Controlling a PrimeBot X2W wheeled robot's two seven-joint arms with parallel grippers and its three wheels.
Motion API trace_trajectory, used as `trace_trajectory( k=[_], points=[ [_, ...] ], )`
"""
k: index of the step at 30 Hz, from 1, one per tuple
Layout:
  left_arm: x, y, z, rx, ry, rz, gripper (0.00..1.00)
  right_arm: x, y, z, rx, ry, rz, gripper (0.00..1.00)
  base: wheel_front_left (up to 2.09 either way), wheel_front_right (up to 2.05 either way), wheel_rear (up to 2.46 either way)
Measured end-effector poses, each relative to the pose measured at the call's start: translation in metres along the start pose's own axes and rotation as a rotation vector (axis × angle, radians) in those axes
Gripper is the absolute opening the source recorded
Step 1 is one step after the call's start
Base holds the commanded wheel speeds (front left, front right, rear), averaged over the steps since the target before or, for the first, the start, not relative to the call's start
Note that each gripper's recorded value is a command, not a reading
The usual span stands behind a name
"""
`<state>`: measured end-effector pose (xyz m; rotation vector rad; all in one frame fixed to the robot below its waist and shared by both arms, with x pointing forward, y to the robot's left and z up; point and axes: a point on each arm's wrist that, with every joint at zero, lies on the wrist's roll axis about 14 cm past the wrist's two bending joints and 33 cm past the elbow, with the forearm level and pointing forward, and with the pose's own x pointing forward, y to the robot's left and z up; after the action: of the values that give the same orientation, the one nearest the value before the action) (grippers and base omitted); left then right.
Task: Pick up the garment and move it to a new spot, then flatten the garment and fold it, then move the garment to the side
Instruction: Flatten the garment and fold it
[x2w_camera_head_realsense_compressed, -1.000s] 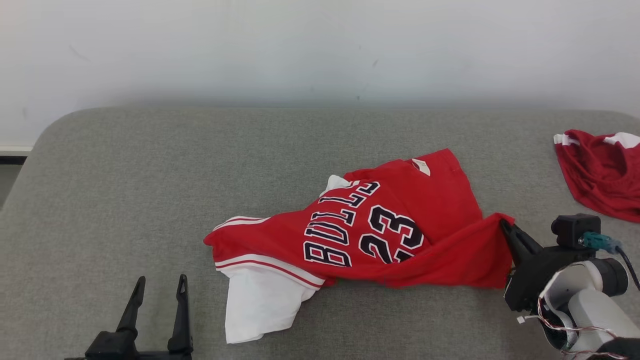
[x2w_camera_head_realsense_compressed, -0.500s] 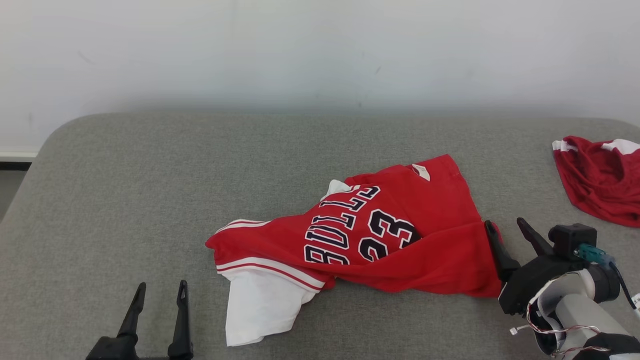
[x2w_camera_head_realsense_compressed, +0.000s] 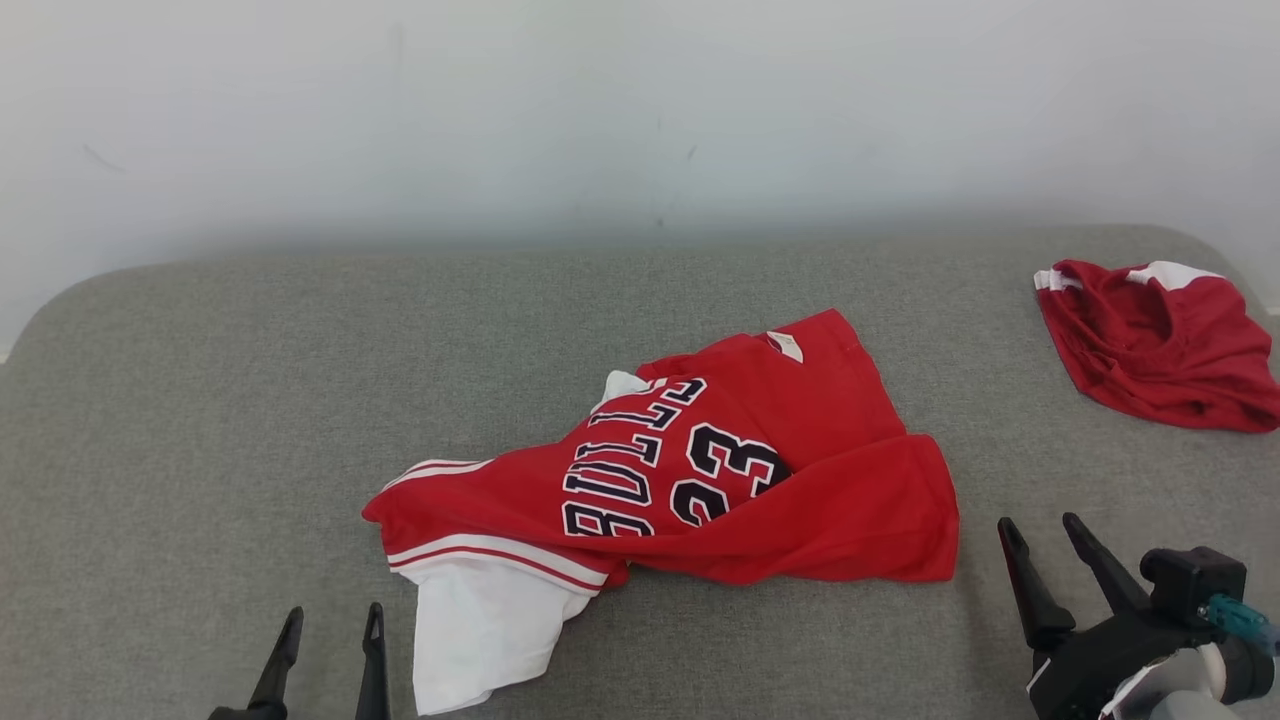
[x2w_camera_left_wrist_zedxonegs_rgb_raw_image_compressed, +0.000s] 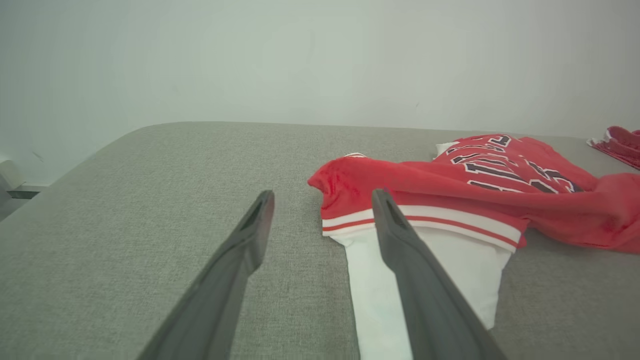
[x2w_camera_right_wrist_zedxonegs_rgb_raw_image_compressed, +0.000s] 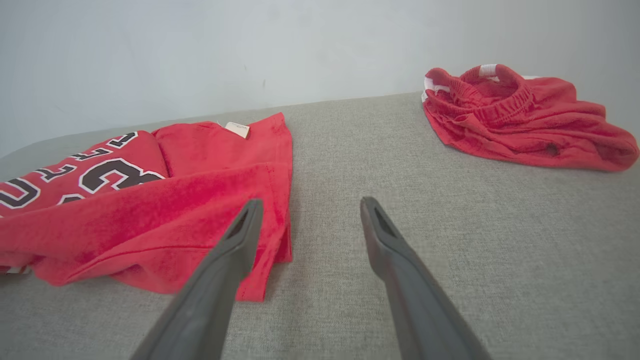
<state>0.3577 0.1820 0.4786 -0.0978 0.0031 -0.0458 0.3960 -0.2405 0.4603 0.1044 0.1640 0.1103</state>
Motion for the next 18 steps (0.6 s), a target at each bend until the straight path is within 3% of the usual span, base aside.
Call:
trace_trajectory(
  k=[18],
  points=[
    [-0.016,-0.031,-0.074,-0.088,0.244,-0.079,1.00,0.007,0.021,-0.026,0.033,0.059,0.019,1.00,0.00,0.00,0.00]
  ],
)
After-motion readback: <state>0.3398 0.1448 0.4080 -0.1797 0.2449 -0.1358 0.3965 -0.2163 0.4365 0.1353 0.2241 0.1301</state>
